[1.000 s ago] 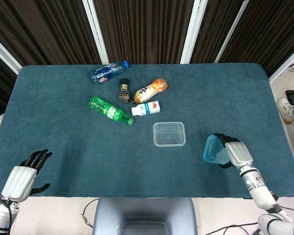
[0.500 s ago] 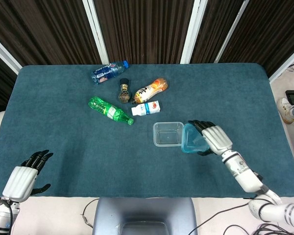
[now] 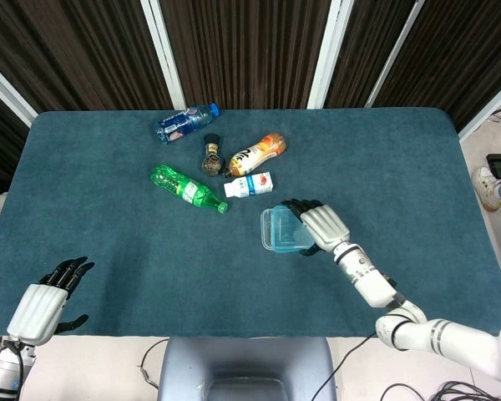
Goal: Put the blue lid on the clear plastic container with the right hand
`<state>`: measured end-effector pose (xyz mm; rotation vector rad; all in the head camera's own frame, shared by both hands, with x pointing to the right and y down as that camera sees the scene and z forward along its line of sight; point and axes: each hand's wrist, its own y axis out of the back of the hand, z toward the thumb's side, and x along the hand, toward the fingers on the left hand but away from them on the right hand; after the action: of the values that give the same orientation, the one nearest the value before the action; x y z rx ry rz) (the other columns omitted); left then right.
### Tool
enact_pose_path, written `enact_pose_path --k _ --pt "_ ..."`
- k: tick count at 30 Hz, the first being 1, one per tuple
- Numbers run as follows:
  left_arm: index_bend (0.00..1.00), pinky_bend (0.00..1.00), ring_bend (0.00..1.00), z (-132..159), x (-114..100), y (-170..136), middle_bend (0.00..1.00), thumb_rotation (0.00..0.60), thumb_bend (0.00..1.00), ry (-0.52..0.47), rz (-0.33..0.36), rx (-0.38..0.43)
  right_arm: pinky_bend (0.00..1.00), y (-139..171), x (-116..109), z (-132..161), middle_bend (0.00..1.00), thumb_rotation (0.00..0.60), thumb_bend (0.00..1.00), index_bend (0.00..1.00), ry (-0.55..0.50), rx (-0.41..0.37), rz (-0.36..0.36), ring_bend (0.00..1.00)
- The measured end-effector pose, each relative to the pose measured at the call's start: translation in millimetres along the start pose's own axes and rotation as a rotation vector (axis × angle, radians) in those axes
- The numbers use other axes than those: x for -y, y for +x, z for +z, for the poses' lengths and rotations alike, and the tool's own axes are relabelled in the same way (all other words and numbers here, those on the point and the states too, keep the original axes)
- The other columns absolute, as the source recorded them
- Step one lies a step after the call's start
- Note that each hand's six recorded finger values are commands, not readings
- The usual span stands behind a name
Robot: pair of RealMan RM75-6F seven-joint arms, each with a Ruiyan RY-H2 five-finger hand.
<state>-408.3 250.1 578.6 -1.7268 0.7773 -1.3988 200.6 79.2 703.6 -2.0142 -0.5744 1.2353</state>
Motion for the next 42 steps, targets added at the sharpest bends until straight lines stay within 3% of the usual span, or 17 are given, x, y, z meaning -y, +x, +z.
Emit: enact_pose_path --k 10,19,30,42 --pt "0.17 0.42 0.14 -2 3 3 0.12 0.6 0.33 -0.002 -0.019 -0.008 0.37 -10 -4 21 0.37 0.6 0.4 0.42 -0.025 -0.042 -0.008 0.45" --pt "0.17 0.42 0.14 -2 4 3 0.12 0.6 0.33 -0.006 -0.022 -0.005 0.36 -13 -1 20 0.36 0.6 0.4 0.38 -0.021 -0.028 -0.01 0.37" --pt "0.17 0.42 0.14 -1 5 4 0.12 0.6 0.33 -0.007 -0.03 -0.001 0.3 -15 4 16 0.24 0.6 0.4 0.23 -0.016 -0.019 0.004 0.22" --pt "0.17 0.42 0.16 1 5 4 0.13 0.6 0.33 -0.006 -0.032 0.005 0.26 -15 15 7 0.18 0.6 0.4 0.13 -0.001 0.002 0.032 0.16"
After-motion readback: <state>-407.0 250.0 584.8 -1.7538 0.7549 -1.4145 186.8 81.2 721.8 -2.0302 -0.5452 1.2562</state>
